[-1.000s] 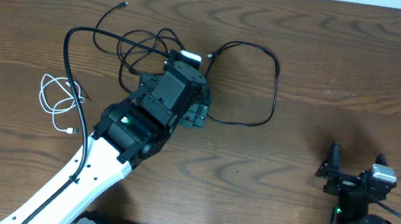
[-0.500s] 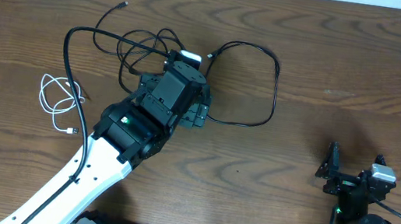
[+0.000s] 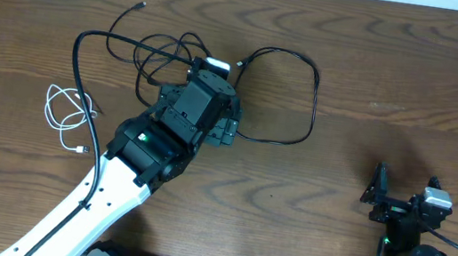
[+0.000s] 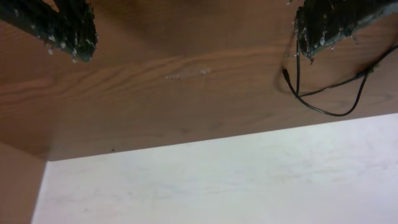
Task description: Untangle cables
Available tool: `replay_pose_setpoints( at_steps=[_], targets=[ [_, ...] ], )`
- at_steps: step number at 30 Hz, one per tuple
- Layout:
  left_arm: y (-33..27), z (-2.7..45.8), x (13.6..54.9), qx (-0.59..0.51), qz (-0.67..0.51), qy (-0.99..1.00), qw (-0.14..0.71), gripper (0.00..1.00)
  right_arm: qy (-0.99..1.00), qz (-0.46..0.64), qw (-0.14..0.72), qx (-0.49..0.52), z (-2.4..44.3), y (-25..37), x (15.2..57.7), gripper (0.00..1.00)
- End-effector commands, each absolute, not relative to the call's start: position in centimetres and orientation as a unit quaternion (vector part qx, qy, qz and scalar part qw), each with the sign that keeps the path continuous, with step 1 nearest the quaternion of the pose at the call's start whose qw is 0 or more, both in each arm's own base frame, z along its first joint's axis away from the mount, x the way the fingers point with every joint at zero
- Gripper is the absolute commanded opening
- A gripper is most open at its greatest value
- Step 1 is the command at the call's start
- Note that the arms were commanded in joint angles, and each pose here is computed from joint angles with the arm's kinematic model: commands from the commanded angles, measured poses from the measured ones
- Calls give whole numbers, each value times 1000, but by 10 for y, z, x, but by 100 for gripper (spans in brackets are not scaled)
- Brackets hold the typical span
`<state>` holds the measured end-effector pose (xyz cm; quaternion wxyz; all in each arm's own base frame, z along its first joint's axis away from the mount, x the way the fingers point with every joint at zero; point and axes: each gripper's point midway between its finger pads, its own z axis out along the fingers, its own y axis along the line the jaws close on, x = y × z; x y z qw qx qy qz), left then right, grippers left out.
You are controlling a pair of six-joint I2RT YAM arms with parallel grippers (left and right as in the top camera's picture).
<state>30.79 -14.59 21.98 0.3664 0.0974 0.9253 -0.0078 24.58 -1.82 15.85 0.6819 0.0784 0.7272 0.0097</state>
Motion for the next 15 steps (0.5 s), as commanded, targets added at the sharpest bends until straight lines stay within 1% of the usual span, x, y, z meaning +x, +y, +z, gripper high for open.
replay_pose_setpoints(
  at_steps=[1,10,15],
  targets=[
    [-139,220,310,94,14,925,369,95,725,8,683,88,158,-21,245,99],
    [-130,217,305,92,32,928,359,95,725,8,683,88,158,-21,245,99],
    [-115,223,308,71,36,928,365,95,725,8,683,88,158,-21,245,99]
  ],
)
